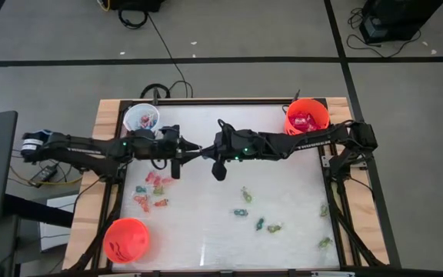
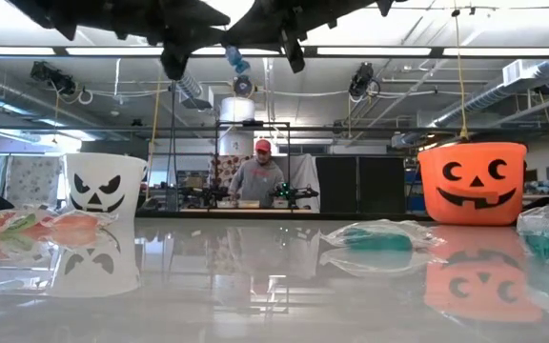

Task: Sort candy by brand, put in halloween buckets
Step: Put the blue lollipop into the white bucket

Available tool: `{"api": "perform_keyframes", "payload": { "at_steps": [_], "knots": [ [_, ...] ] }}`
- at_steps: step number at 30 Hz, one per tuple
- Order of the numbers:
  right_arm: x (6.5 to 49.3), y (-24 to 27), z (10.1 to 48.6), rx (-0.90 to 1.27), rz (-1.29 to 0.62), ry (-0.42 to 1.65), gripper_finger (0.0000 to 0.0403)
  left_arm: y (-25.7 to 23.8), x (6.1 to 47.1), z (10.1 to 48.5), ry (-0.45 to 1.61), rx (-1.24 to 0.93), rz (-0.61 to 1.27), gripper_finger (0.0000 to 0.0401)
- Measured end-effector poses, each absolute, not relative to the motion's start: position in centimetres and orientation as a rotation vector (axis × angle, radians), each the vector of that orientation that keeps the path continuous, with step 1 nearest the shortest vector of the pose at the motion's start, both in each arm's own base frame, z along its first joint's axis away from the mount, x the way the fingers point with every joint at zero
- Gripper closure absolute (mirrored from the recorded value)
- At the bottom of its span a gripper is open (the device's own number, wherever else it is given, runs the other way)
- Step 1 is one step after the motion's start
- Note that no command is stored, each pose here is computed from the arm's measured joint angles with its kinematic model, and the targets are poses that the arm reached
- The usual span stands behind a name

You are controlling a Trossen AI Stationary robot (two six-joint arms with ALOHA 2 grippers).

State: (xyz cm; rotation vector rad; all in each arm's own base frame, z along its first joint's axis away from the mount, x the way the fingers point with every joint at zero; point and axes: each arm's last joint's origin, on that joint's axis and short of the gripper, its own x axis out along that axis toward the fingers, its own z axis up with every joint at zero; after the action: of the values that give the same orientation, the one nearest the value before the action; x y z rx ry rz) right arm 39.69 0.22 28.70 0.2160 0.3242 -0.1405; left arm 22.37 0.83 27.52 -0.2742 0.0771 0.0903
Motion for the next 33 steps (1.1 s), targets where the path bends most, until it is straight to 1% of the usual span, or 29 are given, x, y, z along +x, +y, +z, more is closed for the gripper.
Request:
{"api": "perform_keyframes", "payload": {
  "at_steps": [3,7,10,13,14,20,22,24,28,33],
  "knots": [
    [39.7,0.3,28.7,0.208,-0.134,0.328,0.0398,0.9,22.9,27.7,0.028,-0.277,0.084,0.0283],
    [39.7,0.3,28.7,0.208,-0.131,0.330,0.0398,1.0,23.2,27.3,0.050,-0.276,0.080,0.0297],
    [39.7,0.3,28.6,0.208,-0.134,0.331,0.0398,1.2,23.2,27.2,0.059,-0.280,0.061,0.0330],
    [39.7,0.3,28.7,0.208,-0.134,0.330,0.0398,1.5,23.1,27.3,0.055,-0.299,0.066,0.0379],
    [39.7,0.3,28.7,0.207,-0.137,0.330,0.0398,1.6,23.1,27.3,0.053,-0.303,0.070,0.0387],
    [39.7,0.1,28.7,0.207,-0.148,0.324,0.0391,2.4,23.0,27.4,0.044,-0.348,0.096,0.0395],
    [39.7,-0.1,28.8,0.223,-0.170,0.318,0.0375,2.8,22.8,27.5,0.038,-0.349,0.113,0.0396],
    [39.6,-0.4,28.6,0.261,-0.212,0.330,0.0349,3.4,22.6,27.7,0.049,-0.352,0.151,0.0397],
    [39.4,-1.0,28.3,0.334,-0.237,0.362,0.0280,5.0,22.2,28.5,0.104,-0.361,0.252,0.0397],
    [39.1,-2.6,27.7,0.365,-0.295,0.407,0.0195,7.1,21.1,29.6,0.191,-0.346,0.362,0.0397]
  ]
}}
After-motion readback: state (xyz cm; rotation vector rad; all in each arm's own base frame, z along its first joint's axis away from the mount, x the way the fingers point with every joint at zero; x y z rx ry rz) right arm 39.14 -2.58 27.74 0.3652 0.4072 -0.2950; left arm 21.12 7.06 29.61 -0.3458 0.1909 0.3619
